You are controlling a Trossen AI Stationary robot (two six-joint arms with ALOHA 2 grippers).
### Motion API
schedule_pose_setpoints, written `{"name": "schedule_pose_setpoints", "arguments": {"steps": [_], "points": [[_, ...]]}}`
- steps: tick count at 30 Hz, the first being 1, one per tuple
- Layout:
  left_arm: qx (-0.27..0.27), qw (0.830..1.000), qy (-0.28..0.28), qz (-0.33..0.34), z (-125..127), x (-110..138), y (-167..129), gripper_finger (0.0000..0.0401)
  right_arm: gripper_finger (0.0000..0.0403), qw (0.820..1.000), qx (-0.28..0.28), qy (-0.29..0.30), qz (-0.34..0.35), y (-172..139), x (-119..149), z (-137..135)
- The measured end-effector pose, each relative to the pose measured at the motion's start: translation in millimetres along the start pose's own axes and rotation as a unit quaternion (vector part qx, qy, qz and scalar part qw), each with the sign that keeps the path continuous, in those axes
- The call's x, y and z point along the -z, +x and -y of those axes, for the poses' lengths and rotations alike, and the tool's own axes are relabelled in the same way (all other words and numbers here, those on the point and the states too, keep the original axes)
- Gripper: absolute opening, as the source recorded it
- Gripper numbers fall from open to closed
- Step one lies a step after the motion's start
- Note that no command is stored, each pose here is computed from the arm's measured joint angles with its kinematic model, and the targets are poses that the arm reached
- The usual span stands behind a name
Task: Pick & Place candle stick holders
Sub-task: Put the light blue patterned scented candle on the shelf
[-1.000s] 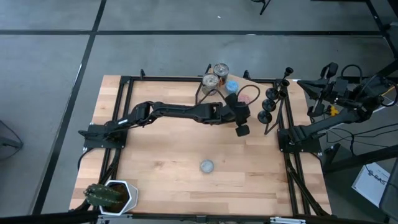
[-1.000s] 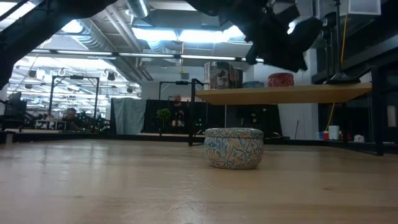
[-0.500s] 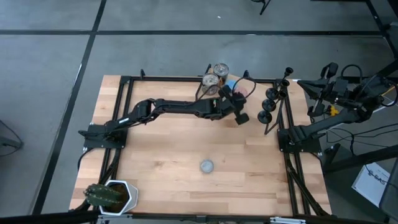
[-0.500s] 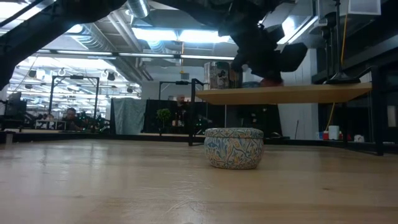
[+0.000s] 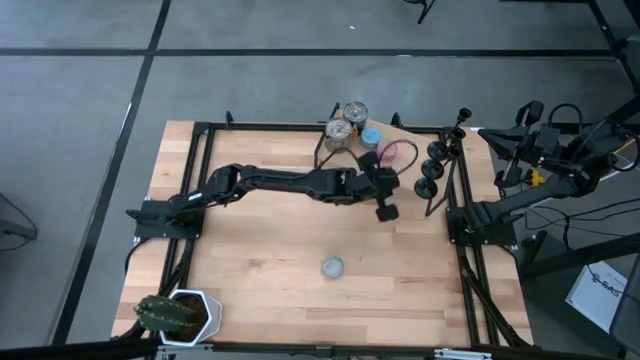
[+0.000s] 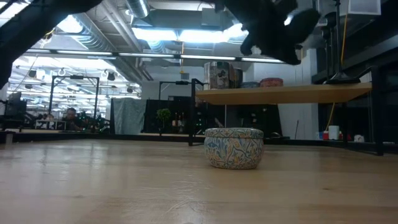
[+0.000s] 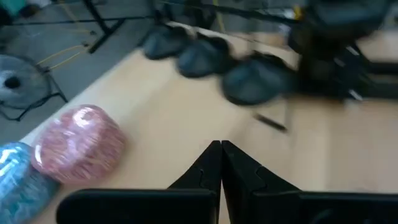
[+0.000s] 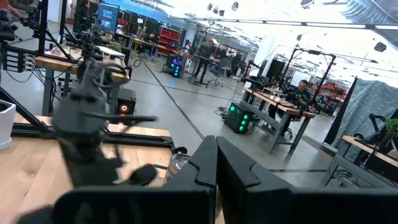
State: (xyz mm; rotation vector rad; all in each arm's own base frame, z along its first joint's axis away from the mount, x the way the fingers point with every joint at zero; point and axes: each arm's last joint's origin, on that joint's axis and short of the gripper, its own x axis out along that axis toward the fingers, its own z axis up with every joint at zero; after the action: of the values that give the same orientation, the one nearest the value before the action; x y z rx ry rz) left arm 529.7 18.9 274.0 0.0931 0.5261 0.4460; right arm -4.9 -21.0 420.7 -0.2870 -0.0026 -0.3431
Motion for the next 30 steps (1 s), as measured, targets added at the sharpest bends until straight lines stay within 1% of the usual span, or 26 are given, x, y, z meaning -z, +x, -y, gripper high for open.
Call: {"name": "schedule_pose_setpoints", "arguments": {"steps": [3, 7, 9, 14, 17, 21, 24, 30], "points": [[0.028, 0.999, 0.030, -0.018, 18, -1, -19, 0.0002, 0.0005, 1.000, 0.000, 0.000, 0.000, 0, 0, 0], [0.052, 0.996, 0.064, -0.044, 42, 0, -47, 0.0002, 0.0005, 1.000, 0.000, 0.000, 0.000, 0, 0, 0], [0.051, 0.993, 0.087, -0.061, 55, 5, -59, 0.0003, 0.0005, 1.000, 0.000, 0.000, 0.000, 0, 0, 0], [0.034, 0.988, 0.132, -0.070, 89, 15, -85, 0.0002, 0.0005, 1.000, 0.000, 0.000, 0.000, 0, 0, 0], [0.036, 0.985, 0.153, -0.077, 105, 21, -99, 0.0003, 0.0005, 1.000, 0.000, 0.000, 0.000, 0, 0, 0], [0.049, 0.983, 0.161, -0.079, 121, 26, -112, 0.0001, 0.0005, 1.000, 0.000, 0.000, 0.000, 0, 0, 0], [0.057, 0.978, 0.184, -0.081, 128, 29, -119, 0.0004, 0.0005, 1.000, 0.000, 0.000, 0.000, 0, 0, 0], [0.068, 0.975, 0.191, -0.092, 131, 33, -123, 0.0002, 0.0005, 1.000, 0.000, 0.000, 0.000, 0, 0, 0]]}}
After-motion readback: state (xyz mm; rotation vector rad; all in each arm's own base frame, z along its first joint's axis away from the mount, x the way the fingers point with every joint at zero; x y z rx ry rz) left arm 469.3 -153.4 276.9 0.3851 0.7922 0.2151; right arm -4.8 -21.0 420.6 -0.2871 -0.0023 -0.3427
